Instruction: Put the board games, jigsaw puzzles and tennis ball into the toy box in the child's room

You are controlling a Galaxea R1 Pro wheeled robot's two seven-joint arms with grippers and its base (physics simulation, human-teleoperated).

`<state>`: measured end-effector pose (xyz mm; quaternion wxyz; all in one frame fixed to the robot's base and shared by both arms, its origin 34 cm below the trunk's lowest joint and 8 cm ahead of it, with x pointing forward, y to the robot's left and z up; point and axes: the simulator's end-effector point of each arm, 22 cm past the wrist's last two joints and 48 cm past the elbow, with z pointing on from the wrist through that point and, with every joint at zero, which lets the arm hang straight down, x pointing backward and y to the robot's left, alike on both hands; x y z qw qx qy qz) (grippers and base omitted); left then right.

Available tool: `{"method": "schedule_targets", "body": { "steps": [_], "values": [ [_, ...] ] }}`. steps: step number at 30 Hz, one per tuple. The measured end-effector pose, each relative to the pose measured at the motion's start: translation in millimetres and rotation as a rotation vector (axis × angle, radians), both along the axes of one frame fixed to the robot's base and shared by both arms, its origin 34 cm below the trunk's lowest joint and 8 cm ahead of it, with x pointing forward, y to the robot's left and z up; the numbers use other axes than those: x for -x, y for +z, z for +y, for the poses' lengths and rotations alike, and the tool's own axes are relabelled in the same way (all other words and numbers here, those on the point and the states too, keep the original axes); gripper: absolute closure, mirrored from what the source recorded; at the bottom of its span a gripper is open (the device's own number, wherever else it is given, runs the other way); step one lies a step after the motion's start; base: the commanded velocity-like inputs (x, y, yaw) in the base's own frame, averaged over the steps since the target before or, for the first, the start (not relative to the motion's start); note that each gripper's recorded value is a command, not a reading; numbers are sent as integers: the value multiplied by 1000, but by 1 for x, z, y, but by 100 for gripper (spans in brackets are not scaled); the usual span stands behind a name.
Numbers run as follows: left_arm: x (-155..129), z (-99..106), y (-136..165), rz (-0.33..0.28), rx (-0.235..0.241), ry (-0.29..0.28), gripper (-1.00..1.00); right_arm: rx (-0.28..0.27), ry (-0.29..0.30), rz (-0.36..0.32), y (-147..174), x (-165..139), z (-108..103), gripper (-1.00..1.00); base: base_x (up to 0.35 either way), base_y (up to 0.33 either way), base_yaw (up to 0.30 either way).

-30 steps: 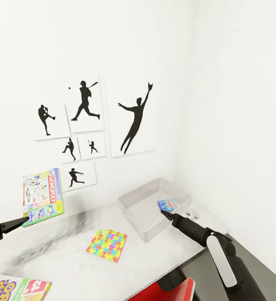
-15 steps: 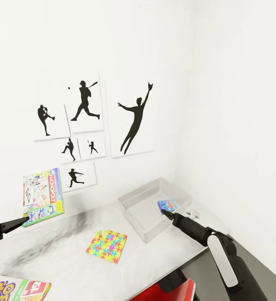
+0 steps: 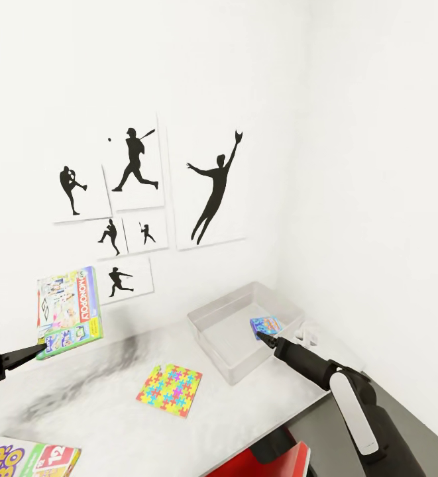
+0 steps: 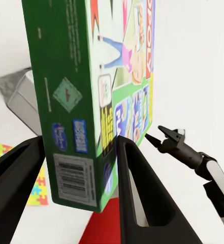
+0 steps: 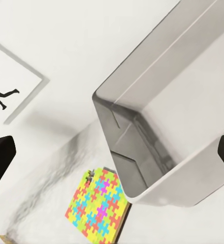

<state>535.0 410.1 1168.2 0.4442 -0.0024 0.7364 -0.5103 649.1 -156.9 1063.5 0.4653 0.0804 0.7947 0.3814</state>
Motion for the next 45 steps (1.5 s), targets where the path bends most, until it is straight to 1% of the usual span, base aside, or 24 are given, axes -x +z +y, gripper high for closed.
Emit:
{"method": "schedule_targets", "body": {
  "steps": [5,8,9,10,11,13,14,15,16,18,21,22,24,26,28,31,34,36,37,39,40,42,44,45],
  "values": [
    [-1,-13,-7,15,12,-24,100,3,0,-1,0,1,-2,-100,0,0,0],
    [-1,-29,-16,37,12,-64,100,2,-6,-32,14,-1,-5,-100,0,0,0],
    [-1,-38,-18,43,12,-84,100,2,-7,-41,18,-1,-6,-100,0,0,0],
    [-2,-46,-22,49,1,-97,100,-1,-7,-60,26,-2,-7,-100,0,0,0],
    [-2,-51,-22,48,-5,-104,100,-4,-4,-71,30,-2,-7,-100,0,0,0],
    [-4,-73,-23,35,-16,-128,100,-24,21,-114,46,0,-4,-100,0,0,0],
    [-5,-79,-24,34,-18,-132,100,-32,27,-125,50,1,-4,-100,0,0,0],
    [-9,-89,-26,30,-16,-133,100,-48,34,-145,56,2,-6,-100,0,0,0],
    [-16,-98,-23,19,-15,-128,100,-64,37,-162,62,2,-10,-100,0,0,0],
    [-43,-118,-9,-16,-18,-106,100,-89,31,-189,70,2,-20,-100,0,0,0],
    [-71,-138,0,-25,-32,-84,100,-103,18,-203,74,2,-30,-100,0,0,0],
    [-82,-146,-3,-13,-54,-75,100,-107,11,-206,75,1,-35,-100,0,0,0],
    [-101,-166,-5,11,-80,-77,100,-112,-2,-211,76,1,-42,-100,0,0,0],
    [-116,-183,-2,19,-86,-86,100,-114,-9,-214,77,0,-45,-100,0,0,0],
    [-133,-202,6,29,-74,-96,100,-115,-13,-214,77,0,-48,-100,0,0,0],
    [-149,-217,15,38,-61,-102,100,-117,-16,-215,77,0,-49,-100,0,0,0],
    [-171,-241,23,58,-64,-98,100,-117,-17,-215,77,0,-50,-100,0,0,0],
    [-183,-255,24,79,-77,-88,100,-117,-17,-215,77,0,-50,-100,0,0,0],
    [-185,-259,25,83,-77,-86,100,-117,-17,-215,77,0,-50,-100,0,0,0],
    [-191,-276,24,102,-87,-83,100,-117,-18,-215,77,0,-50,-100,0,0,0],
    [-192,-281,23,107,-87,-83,100,-117,-18,-215,77,0,-50,-100,0,0,0],
    [-196,-295,17,128,-105,-75,100,-118,-18,-214,77,0,-50,-100,0,0,0],
    [-198,-309,3,167,-135,-62,100,-120,-19,-210,75,0,-50,-100,0,0,0],
    [-199,-313,-1,180,-138,-60,100,-120,-22,-208,74,-1,-51,-100,0,0,0]
  ]
}}
